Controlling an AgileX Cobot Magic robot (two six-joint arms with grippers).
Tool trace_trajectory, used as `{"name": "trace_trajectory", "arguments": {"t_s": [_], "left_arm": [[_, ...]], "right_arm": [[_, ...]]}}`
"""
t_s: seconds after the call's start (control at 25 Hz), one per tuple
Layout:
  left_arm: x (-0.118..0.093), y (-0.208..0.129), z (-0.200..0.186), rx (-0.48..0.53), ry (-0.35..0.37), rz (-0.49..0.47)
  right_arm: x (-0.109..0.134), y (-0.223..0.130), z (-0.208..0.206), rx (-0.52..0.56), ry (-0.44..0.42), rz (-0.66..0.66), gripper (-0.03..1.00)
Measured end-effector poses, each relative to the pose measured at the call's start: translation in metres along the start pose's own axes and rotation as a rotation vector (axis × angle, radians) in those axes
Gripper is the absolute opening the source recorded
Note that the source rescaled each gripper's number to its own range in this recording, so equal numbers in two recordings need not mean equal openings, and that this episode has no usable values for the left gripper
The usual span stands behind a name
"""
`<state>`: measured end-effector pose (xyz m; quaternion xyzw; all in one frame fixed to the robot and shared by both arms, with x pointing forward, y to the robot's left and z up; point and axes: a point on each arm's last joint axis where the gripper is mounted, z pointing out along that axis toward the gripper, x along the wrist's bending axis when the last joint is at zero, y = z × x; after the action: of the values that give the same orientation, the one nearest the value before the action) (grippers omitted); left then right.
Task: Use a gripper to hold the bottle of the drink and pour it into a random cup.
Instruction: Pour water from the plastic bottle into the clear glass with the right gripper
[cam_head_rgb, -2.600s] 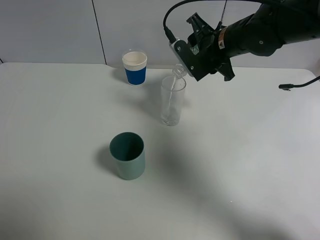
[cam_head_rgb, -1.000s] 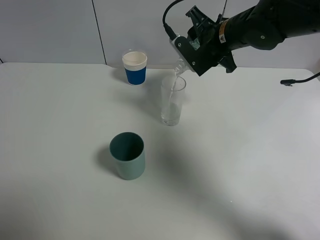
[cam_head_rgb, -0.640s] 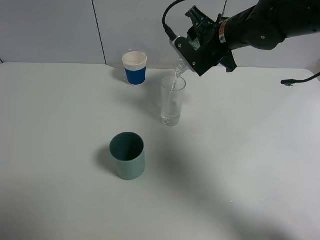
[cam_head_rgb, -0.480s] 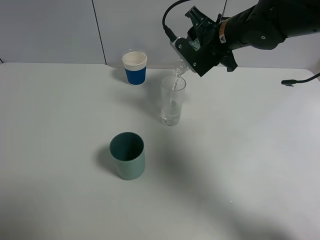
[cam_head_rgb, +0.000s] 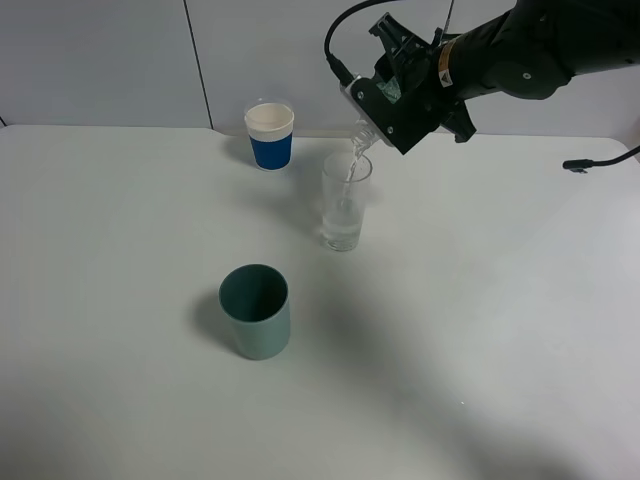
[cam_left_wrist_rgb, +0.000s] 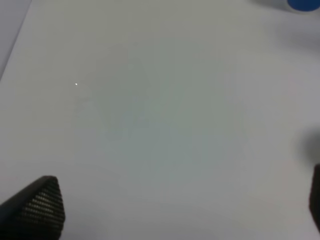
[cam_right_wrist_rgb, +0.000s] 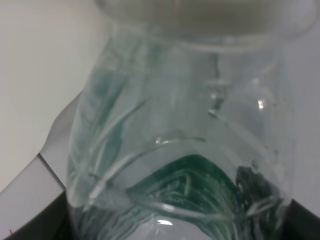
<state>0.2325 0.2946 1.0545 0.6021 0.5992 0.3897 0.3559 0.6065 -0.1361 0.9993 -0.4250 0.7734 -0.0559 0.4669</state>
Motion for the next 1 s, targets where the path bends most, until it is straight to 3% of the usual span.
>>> {"name": "trace_trajectory", "arguments": {"t_s": [1.0], "left_arm": [[0.0,0.0,0.0,0.0,0.0,0.0]], "right_arm": [[-0.0033,0.0004,-0.0001,-0.004,-0.036,-0.021,0.0]]}}
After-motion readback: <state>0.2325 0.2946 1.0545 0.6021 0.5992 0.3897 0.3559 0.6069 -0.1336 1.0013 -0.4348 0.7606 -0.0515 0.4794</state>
